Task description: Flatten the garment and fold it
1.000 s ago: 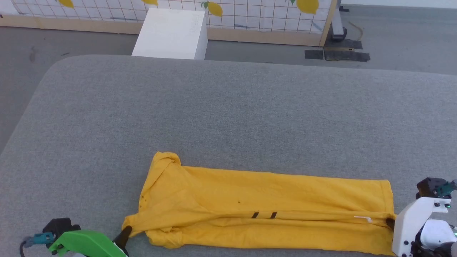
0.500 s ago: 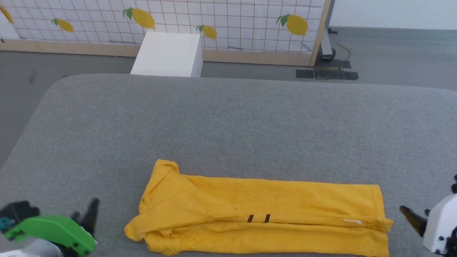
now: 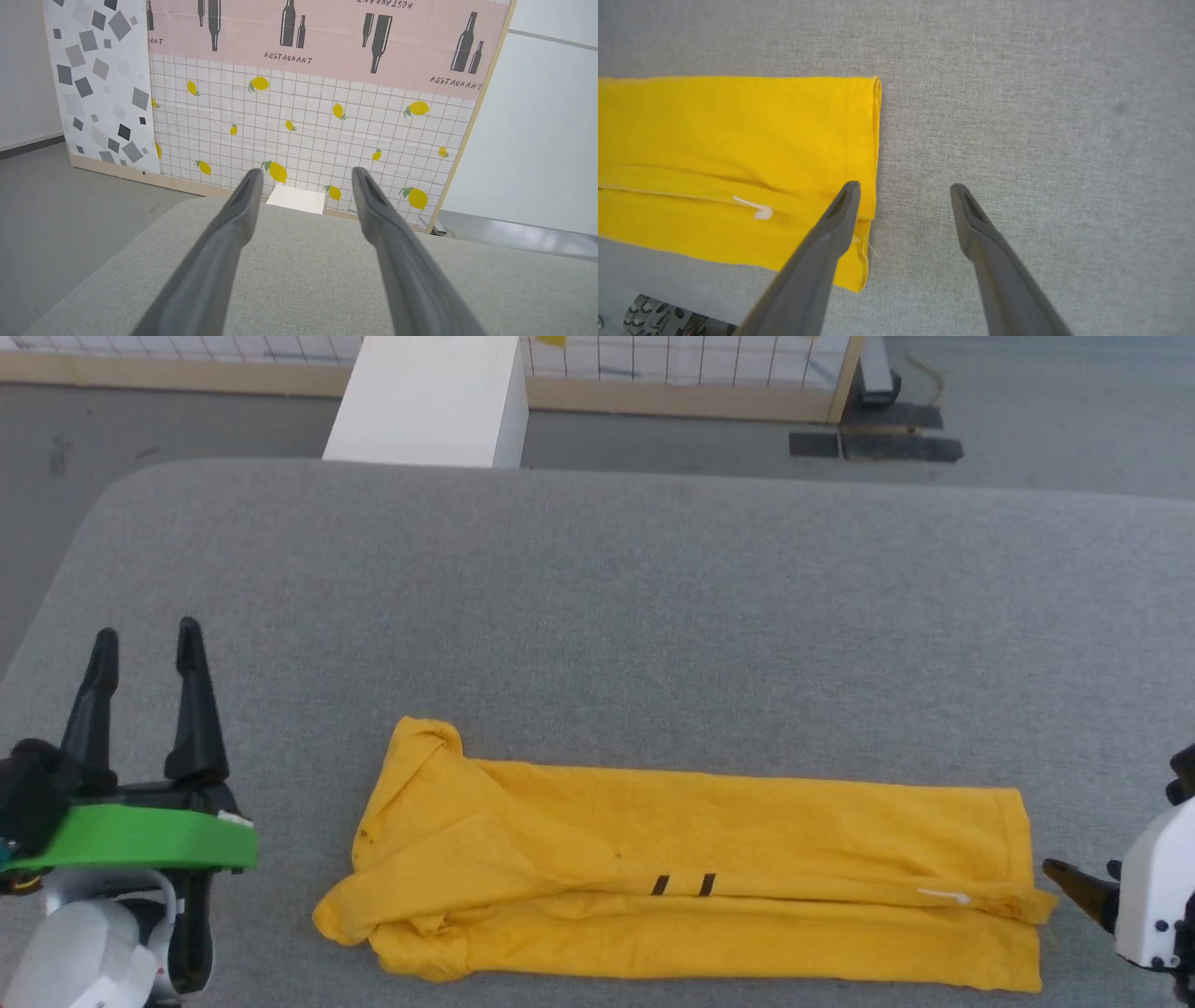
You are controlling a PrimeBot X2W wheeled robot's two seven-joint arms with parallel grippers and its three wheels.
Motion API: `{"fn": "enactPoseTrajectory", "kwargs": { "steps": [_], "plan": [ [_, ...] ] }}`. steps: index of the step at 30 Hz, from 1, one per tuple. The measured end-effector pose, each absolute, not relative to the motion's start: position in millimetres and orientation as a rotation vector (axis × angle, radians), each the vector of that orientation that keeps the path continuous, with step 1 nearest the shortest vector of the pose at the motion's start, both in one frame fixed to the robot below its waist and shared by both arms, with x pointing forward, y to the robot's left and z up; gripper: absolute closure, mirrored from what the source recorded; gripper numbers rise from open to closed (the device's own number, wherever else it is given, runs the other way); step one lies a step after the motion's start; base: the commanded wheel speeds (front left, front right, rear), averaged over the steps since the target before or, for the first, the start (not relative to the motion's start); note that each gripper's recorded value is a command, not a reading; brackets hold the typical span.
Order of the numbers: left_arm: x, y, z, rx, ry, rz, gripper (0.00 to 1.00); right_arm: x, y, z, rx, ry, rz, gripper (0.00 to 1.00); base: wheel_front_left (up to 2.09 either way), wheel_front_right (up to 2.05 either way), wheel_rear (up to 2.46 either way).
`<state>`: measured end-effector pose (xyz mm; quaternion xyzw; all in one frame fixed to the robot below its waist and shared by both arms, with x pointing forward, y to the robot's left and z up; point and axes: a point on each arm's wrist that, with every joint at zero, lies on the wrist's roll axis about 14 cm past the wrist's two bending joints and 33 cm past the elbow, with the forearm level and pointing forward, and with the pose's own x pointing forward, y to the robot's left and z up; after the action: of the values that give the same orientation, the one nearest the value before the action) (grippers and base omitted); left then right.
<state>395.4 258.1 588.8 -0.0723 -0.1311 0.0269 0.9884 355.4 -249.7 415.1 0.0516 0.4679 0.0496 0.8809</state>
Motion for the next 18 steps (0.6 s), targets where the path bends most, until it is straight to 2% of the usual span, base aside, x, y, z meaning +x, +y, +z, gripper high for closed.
{"fn": "enactPoseTrajectory", "kwargs": {
  "steps": [7, 18],
  "plan": [
    [405, 256, 578, -0.137, -0.265, 0.068, 0.00, 351, -218, 378, 0.139, 1.103, 0.214, 0.00, 0.00, 0.00, 0.00],
    [400, 270, 564, -0.146, -0.249, 0.123, 0.00, 363, -172, 370, 0.112, 1.119, 0.364, 0.00, 0.00, 0.00, 0.00]
  ]
}}
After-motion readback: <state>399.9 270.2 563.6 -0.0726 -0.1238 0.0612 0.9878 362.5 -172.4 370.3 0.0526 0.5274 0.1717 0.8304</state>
